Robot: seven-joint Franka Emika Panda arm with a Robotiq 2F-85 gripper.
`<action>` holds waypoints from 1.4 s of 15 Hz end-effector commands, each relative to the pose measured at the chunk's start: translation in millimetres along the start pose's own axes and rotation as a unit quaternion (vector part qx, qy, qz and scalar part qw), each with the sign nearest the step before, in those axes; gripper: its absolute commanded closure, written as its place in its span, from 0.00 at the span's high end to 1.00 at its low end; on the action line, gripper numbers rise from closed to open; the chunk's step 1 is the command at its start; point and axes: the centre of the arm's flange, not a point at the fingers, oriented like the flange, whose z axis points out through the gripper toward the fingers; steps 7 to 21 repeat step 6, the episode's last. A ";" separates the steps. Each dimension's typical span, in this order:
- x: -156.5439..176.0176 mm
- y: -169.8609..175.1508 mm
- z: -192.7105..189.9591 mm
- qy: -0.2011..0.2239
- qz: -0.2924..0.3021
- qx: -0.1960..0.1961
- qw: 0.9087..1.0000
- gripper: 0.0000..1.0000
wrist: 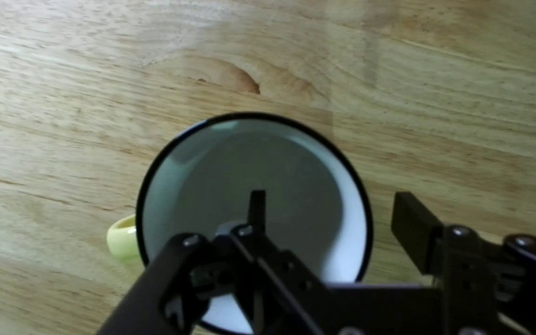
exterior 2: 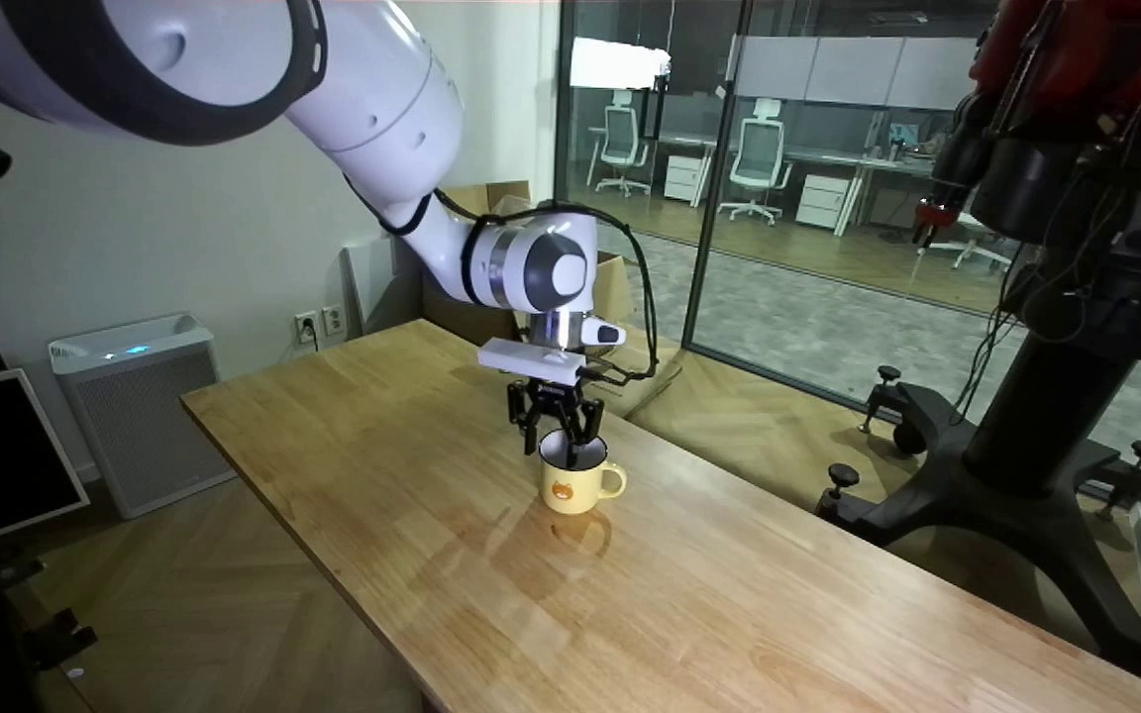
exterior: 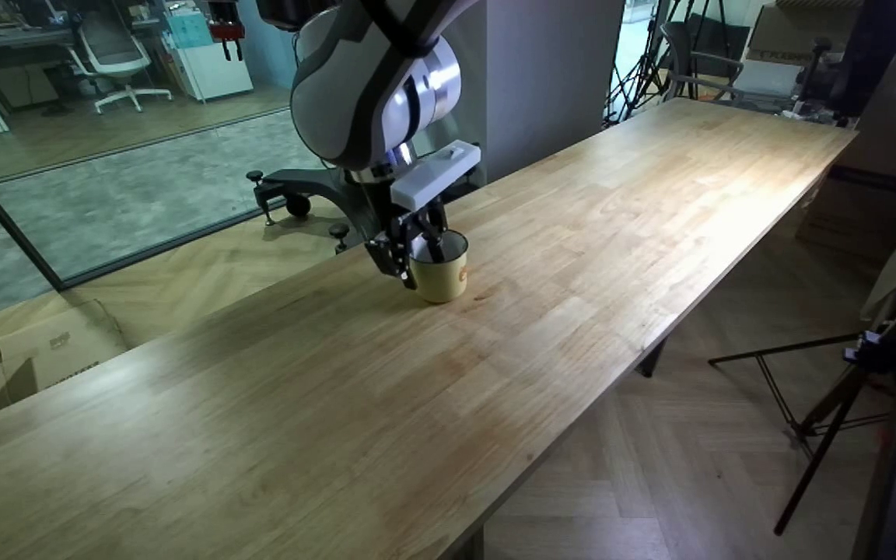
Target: Move the mug to the left
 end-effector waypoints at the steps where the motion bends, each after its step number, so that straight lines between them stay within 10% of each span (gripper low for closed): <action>1: -22.3 0.3 -27.8 0.012 0.024 -0.022 0.999 0.99; 21: -8.2 2.0 -26.9 0.010 0.008 -0.008 1.000 1.00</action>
